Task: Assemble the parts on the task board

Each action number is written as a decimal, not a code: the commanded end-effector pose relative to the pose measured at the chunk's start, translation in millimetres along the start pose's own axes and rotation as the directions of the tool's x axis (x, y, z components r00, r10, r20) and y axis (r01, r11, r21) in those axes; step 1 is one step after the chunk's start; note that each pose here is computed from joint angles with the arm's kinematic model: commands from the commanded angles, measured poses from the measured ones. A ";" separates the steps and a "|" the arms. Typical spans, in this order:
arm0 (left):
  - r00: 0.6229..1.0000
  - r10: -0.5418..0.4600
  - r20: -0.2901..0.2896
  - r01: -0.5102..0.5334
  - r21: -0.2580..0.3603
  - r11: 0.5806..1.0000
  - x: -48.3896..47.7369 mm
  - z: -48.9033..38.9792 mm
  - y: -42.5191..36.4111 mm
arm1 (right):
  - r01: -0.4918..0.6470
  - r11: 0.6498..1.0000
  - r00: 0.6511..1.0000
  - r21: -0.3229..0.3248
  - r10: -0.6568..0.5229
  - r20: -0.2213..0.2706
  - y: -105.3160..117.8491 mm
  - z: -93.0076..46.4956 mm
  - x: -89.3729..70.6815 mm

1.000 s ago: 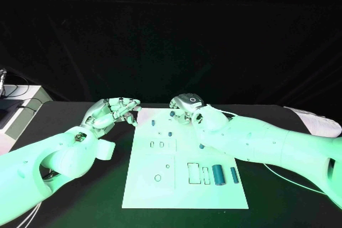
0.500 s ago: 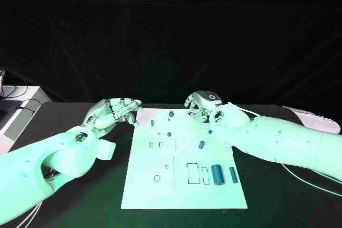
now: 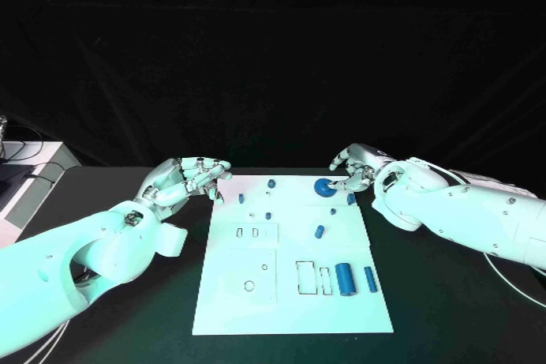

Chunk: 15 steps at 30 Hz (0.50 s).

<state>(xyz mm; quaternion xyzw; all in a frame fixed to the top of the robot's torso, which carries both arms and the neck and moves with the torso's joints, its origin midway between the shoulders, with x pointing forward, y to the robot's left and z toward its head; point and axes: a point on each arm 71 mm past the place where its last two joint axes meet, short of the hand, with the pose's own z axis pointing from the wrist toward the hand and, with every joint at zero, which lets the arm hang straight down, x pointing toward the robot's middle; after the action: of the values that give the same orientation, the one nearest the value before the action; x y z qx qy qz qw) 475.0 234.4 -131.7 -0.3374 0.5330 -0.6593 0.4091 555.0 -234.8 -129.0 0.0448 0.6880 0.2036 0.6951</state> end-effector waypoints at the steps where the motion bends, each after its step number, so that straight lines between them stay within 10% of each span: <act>1: 1.000 0.001 -0.025 0.000 0.013 1.000 2.4 0.7 -0.6 | -0.009 1.000 0.992 0.026 0.012 -0.124 -2.2 -0.3 8.5; 15: 1.000 0.004 -0.015 -0.004 0.007 1.000 -0.4 1.3 1.4 | 0.011 0.997 0.991 0.080 0.000 -0.133 -4.5 6.5 17.9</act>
<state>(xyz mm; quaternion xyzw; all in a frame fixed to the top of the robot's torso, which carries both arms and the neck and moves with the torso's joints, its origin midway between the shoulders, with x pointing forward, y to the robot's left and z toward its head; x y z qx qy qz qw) 477.2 236.4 -133.8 -0.3378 0.5345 -0.6560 0.4122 561.4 -230.4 -144.3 0.0510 0.7325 0.1850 0.6532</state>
